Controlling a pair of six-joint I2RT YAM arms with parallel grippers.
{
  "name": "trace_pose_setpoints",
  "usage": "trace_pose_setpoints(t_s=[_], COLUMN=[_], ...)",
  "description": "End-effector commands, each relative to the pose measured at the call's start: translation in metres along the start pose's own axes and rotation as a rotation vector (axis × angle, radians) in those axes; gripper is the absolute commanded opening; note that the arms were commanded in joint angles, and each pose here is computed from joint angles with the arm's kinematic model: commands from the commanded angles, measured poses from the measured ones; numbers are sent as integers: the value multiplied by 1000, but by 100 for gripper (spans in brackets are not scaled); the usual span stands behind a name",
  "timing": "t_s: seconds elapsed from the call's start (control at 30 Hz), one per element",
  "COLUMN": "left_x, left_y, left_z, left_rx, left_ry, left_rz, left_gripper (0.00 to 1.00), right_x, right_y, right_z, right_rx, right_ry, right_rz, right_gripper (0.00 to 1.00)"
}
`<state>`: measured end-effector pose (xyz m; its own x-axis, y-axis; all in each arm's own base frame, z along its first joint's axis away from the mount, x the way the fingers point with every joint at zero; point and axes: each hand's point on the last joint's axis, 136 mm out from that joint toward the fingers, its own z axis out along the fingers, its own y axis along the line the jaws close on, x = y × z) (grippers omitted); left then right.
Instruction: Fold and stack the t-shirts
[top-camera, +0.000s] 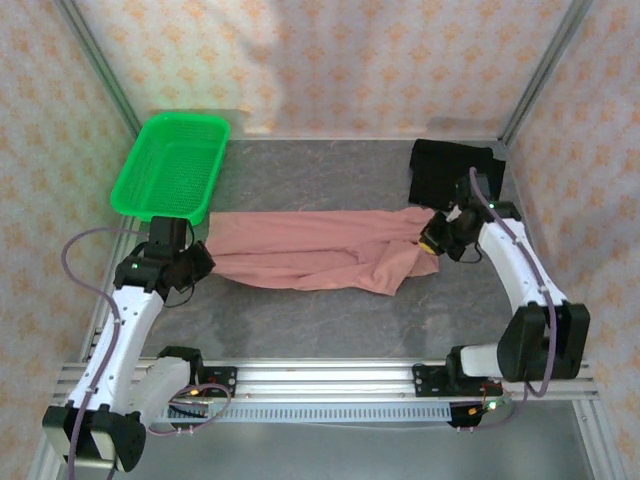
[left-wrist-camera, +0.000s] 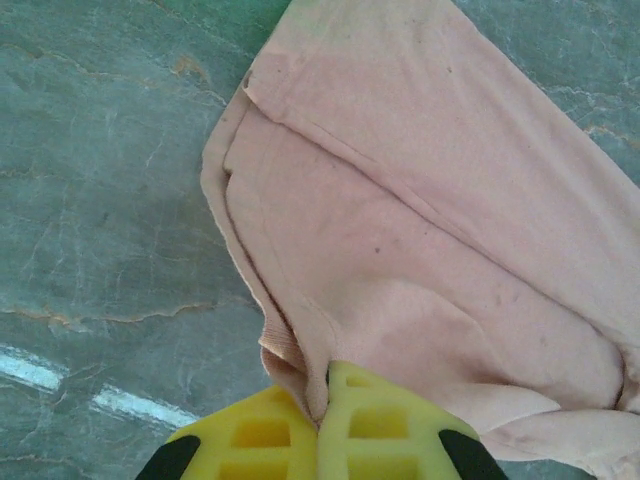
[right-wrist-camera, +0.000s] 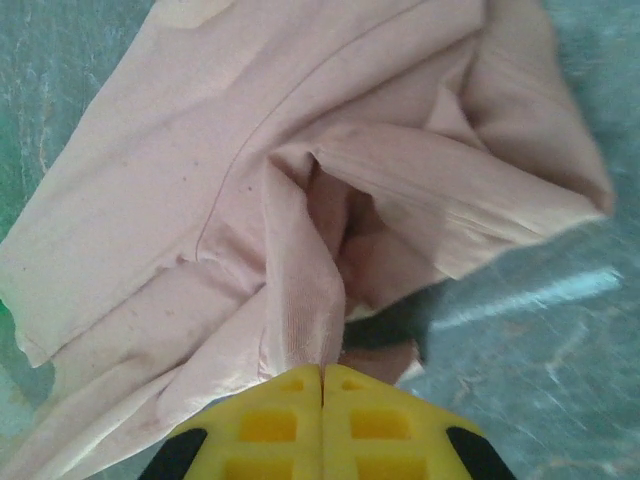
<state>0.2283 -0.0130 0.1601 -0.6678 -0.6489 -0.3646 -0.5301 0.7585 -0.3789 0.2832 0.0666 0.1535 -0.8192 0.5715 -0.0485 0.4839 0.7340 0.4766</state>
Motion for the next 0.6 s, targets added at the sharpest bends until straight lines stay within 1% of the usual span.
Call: trace_pose_setpoints(t_s=[0.0, 0.2, 0.33, 0.43, 0.57], left_x=[-1, 9, 21, 31, 48], left_y=[6, 19, 29, 38, 48], left_z=[-24, -47, -51, -53, -47], left_rx=[-19, -20, -19, -26, -25], left_ry=[-37, -66, -66, -57, -32], left_rz=[-12, -79, -108, -123, -169], left_gripper=[0, 0, 0, 0, 0], right_x=[19, 47, 67, 82, 109], right_y=[-20, -52, -73, -82, -94], right_z=[-32, -61, -73, -83, -88], right_rx=[84, 189, 238, 236, 205], right_ry=[-8, -45, -70, -94, -90], right_rz=[-5, 31, 83, 134, 219], right_gripper=[0, 0, 0, 0, 0])
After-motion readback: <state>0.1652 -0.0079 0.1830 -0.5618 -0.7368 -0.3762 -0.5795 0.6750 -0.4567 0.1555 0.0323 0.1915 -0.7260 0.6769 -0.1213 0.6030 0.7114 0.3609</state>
